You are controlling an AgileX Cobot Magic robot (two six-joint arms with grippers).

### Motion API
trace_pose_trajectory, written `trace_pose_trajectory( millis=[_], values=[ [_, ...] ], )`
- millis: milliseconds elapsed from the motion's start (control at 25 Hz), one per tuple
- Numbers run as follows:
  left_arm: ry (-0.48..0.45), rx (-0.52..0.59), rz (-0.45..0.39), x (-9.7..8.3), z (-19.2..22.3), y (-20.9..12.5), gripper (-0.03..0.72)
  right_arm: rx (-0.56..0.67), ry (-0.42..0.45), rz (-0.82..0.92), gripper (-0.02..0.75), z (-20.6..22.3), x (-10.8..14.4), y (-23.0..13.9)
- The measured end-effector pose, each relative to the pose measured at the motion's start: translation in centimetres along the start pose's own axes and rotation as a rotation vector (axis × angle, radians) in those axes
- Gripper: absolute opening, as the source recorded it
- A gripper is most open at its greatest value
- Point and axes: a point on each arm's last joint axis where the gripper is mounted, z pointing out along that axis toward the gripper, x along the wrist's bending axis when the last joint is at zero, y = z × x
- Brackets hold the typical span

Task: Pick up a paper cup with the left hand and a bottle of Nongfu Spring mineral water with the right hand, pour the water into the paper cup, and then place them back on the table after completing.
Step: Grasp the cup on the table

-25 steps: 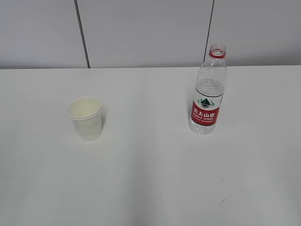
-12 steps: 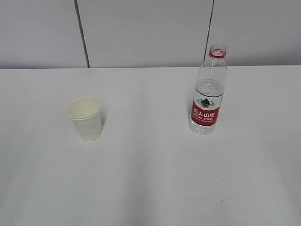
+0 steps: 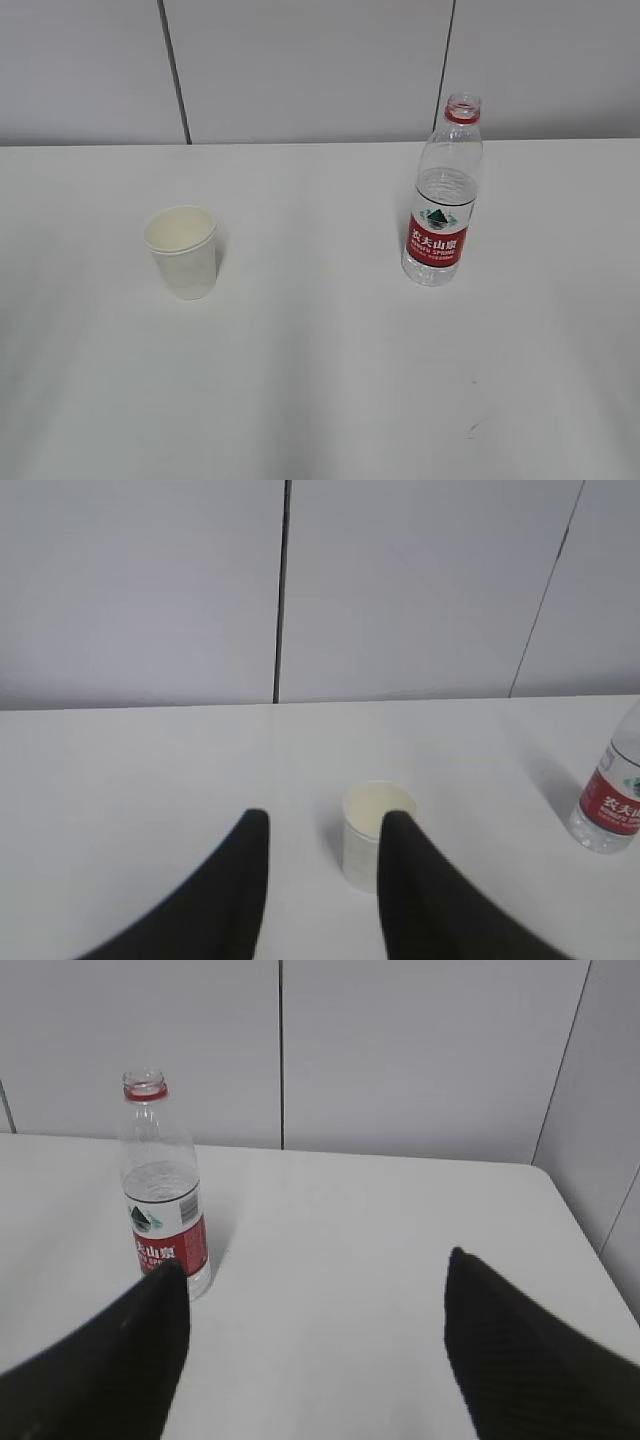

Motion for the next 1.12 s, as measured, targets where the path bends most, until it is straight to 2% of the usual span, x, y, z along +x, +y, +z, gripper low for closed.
trace_pose_trajectory(
  millis=[240,480,600,760,960,1120],
  values=[
    [-0.011,0.018,0.037,0.4,2.2,-0.3,0.239,0.025,0.003,-0.001,0.587,1.0,0.1,-1.0],
    [0.012,0.021,0.02,1.0,4.4,-3.6,0.239,0.054,0.005,-0.002,0.587,1.5,0.2,-2.1],
    [0.026,-0.007,0.011,1.3,5.0,-5.1,0.239,0.045,0.005,-0.002,0.587,1.5,0.2,-2.0],
    [0.038,-0.061,-0.001,1.5,5.7,-5.5,0.239,0.038,0.005,-0.002,0.587,1.5,0.2,-1.9],
    [0.062,-0.036,0.007,1.8,7.7,-5.5,0.239,0.038,0.005,-0.002,0.587,1.5,0.2,-1.9],
    [0.078,0.034,0.01,2.1,9.7,-6.2,0.239,0.038,0.005,-0.002,0.587,1.5,0.2,-1.9]
  ],
)
